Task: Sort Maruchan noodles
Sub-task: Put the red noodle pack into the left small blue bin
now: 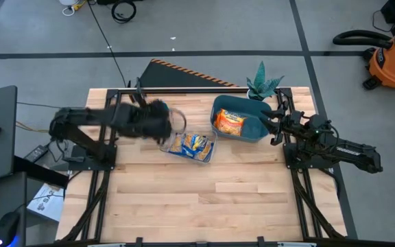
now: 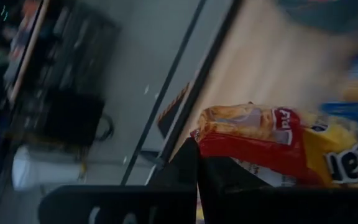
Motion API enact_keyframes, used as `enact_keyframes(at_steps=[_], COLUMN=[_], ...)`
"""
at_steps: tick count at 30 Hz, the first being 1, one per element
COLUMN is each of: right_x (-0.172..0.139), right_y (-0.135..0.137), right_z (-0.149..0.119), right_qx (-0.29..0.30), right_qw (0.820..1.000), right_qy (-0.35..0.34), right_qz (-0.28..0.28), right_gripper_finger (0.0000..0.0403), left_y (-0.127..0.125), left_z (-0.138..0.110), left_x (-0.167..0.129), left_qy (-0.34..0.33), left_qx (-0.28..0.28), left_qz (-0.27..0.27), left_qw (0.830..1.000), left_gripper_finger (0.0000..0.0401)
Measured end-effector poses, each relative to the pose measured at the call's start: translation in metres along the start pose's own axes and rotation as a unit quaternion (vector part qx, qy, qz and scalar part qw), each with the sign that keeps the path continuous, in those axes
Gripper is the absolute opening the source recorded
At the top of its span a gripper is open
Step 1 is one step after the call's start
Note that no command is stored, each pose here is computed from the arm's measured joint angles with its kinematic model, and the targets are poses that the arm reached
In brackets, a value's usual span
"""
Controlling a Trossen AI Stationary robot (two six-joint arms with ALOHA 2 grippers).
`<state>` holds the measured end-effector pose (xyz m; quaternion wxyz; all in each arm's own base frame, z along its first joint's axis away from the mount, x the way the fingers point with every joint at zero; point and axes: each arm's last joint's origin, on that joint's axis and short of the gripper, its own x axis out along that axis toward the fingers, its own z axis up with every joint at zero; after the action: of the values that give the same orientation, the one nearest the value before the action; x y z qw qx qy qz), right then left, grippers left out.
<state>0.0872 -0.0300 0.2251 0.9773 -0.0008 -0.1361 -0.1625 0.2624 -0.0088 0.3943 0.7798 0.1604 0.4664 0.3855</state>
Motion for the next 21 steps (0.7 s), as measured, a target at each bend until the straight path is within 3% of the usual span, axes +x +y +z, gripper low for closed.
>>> enact_keyframes(at_steps=[8,14,18,21], right_x=[0.0,0.0,0.0,0.0], right_y=[0.0,0.0,0.0,0.0], right_z=[0.0,0.0,0.0,0.0], right_qx=[0.0,-0.008,-0.009,-0.01], right_qw=[1.0,1.0,1.0,1.0], right_qy=[0.0,0.0,0.0,0.0], right_qz=[0.0,0.0,0.0,0.0], right_gripper_finger=[0.0153,0.0153,0.0153,0.0153], left_y=[0.036,0.049,0.06,0.057], left_z=[-0.018,-0.034,-0.037,-0.046], left_x=[0.091,0.154,0.175,0.181], left_qy=[0.1,0.119,0.094,0.114], left_qx=[-0.048,-0.078,-0.123,-0.132], left_qz=[0.053,0.028,0.019,-0.01], left_qw=[0.992,0.989,0.988,0.985], left_gripper_finger=[0.0,0.0,0.0,0.0])
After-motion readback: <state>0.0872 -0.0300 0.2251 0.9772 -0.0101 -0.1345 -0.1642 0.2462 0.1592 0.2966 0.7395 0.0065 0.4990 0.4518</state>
